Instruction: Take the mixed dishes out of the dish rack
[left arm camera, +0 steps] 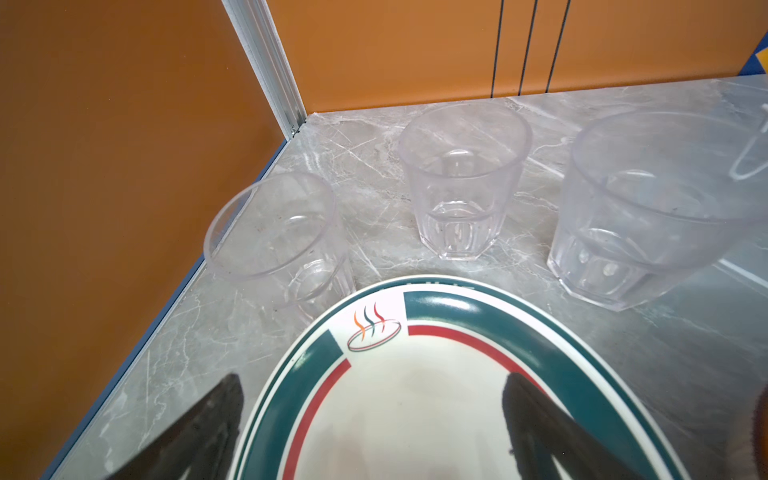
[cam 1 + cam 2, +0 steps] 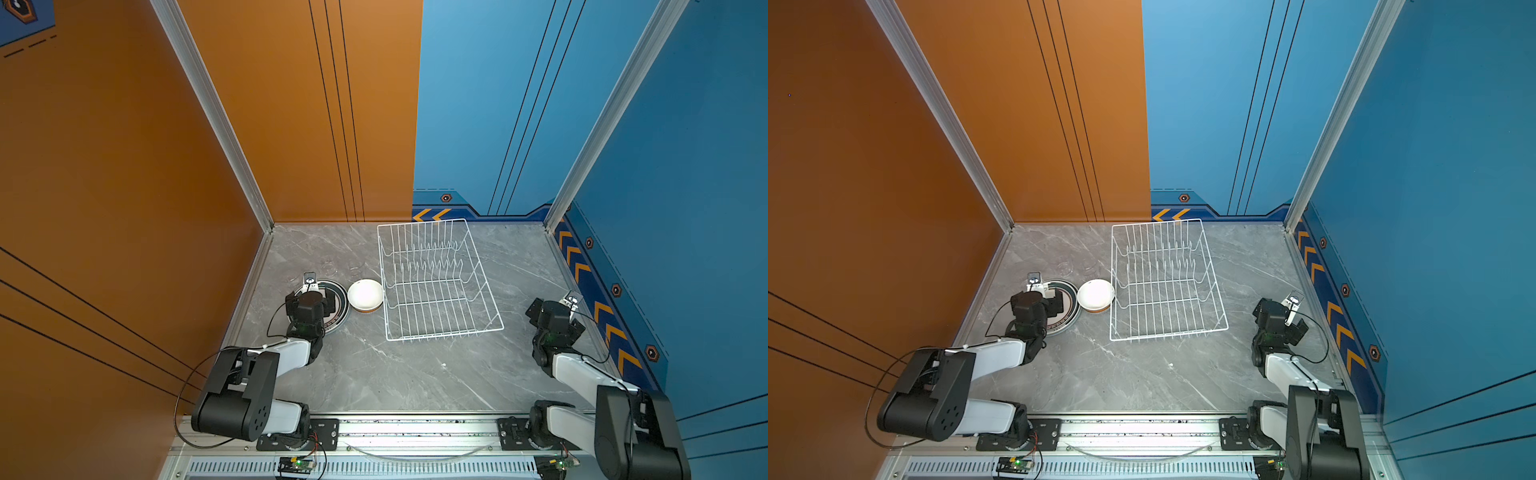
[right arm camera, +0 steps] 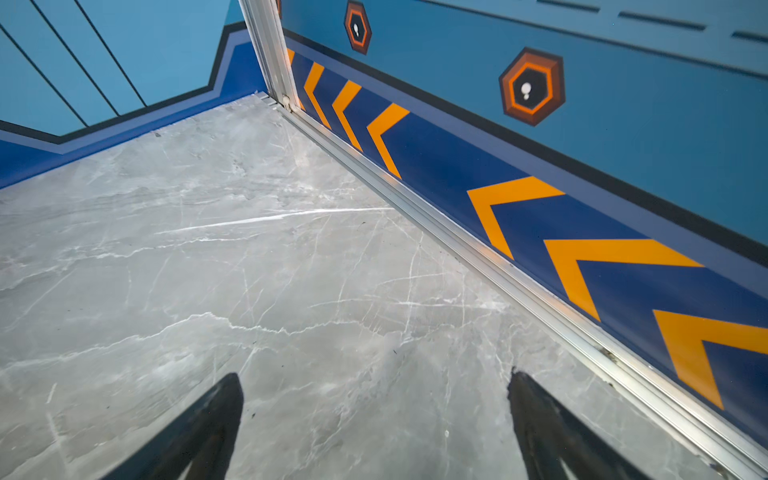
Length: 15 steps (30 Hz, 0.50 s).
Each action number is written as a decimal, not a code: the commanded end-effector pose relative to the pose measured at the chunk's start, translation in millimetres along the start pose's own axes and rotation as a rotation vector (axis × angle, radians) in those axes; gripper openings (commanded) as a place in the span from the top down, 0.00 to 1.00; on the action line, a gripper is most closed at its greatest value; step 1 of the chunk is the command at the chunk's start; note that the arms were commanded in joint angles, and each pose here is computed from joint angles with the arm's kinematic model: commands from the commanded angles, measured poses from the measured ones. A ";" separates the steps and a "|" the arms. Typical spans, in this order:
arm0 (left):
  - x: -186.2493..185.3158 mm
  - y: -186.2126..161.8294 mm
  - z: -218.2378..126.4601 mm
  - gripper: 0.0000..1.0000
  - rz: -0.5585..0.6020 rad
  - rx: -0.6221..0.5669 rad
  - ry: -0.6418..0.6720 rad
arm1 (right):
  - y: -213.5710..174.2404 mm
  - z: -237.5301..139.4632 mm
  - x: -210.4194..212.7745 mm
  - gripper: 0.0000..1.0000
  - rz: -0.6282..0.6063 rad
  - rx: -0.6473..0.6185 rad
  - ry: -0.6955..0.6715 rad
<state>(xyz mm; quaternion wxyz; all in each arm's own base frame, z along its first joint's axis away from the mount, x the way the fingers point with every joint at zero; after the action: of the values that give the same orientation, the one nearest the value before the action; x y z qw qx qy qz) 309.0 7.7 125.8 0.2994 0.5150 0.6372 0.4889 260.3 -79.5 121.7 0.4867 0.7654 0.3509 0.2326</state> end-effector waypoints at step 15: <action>0.4 -4.5 19.3 0.02 -0.061 -0.048 -0.062 | 12.1 0.8 99.3 0.00 -0.291 -0.138 0.215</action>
<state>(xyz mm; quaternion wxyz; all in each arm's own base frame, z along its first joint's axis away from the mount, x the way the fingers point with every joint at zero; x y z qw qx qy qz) 321.8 16.2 112.9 0.3449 0.5092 0.6318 0.4718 320.3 -10.0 122.7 0.4885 0.6696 0.4804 0.2868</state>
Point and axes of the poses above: each gripper's point midway between its finger pads, its own z axis out along the fingers, its own x axis along the line the jaws close on, y = z × x, the point moved 7 cm from there along -z, back along the fingers, and after that the axes turned 2 degrees about -z, right-handed, at the moved point
